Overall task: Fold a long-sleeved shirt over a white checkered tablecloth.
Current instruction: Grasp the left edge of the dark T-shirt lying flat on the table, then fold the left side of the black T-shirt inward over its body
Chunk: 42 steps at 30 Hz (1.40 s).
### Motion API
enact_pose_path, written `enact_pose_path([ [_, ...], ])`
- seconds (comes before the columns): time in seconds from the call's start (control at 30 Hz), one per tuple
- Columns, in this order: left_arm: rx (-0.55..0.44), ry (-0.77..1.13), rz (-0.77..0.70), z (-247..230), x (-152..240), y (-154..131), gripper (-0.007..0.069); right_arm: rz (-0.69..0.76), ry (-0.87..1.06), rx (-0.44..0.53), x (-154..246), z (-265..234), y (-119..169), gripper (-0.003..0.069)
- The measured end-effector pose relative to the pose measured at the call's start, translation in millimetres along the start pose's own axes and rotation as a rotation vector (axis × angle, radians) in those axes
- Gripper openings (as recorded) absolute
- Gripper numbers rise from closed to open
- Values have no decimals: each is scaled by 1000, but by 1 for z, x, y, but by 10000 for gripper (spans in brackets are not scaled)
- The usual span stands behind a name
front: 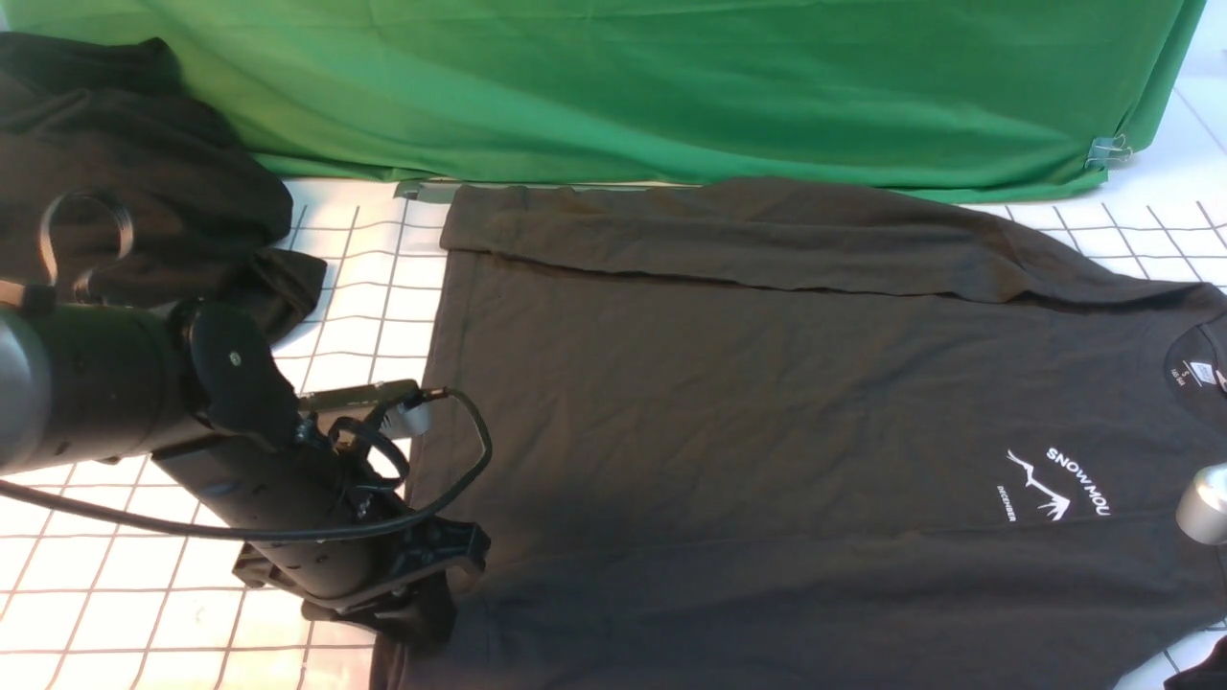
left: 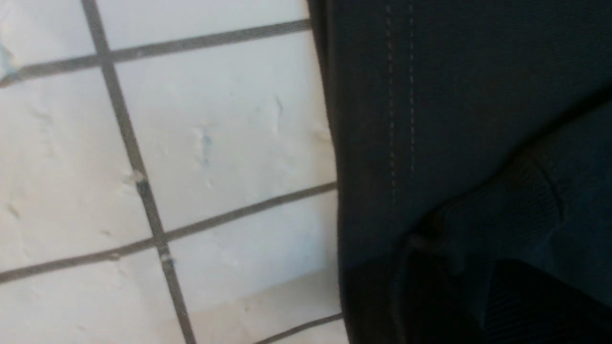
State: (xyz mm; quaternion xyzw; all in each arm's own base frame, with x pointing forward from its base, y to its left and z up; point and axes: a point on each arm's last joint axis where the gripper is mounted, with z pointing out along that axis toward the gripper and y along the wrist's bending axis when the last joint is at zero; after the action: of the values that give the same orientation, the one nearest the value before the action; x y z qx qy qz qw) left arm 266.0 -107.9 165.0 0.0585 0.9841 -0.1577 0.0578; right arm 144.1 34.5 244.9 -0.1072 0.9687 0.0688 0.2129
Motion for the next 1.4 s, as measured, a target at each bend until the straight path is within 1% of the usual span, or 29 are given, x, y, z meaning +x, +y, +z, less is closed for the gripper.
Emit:
enact_pose_path([
  [0.07,0,-5,5,-2,0,0,59,0,0,0,0,0,0,176],
  [0.1,0,-8,7,-3,0,-1,31,0,-1,0,0,0,0,176],
  [0.13,1,-10,7,-4,0,-1,31,0,-1,0,0,0,0,176],
  [0.17,5,-17,11,-8,1,-2,10,0,-2,0,0,0,0,176],
  [0.33,23,-35,30,-26,6,-8,4,0,-16,2,-2,0,0,177],
  [0.43,35,-84,47,-42,9,-12,4,0,-25,3,-2,0,0,178],
  [0.57,43,-95,55,-50,12,-14,4,0,-25,3,-2,0,0,180],
  [0.63,44,-94,57,-51,12,-15,4,0,-25,3,-2,0,0,181],
  [0.77,66,-130,70,-69,-2,-24,4,0,-26,3,-2,0,0,188],
  [0.87,64,-195,111,-106,-26,-39,4,0,-26,3,-2,0,0,193],
  [0.97,22,-291,136,-144,-53,-50,4,0,-27,3,-2,0,0,197],
  [1.03,-1,-330,124,-157,-72,-55,4,0,-26,3,-2,0,0,198],
  [1.07,-1,-338,125,-159,-73,-56,4,0,-26,3,-2,0,0,198],
  [1.1,-1,-350,111,-161,-87,-59,4,0,-26,3,-2,0,0,199],
  [1.13,-1,-347,101,-157,-99,-60,4,0,-26,3,-2,0,0,199],
  [1.17,-1,-347,98,-156,-101,-60,4,0,-26,3,-2,0,0,199],
  [1.2,-5,-336,80,-144,-118,-60,4,0,-26,3,-2,0,0,199],
  [1.27,-26,-307,51,-126,-137,-57,4,0,-26,3,-2,0,0,199],
  [1.33,-55,-284,35,-114,-146,-53,4,0,-26,3,-2,0,0,199],
  [1.4,-110,-249,5,-88,-164,-45,4,0,-26,3,-2,0,0,199],
])
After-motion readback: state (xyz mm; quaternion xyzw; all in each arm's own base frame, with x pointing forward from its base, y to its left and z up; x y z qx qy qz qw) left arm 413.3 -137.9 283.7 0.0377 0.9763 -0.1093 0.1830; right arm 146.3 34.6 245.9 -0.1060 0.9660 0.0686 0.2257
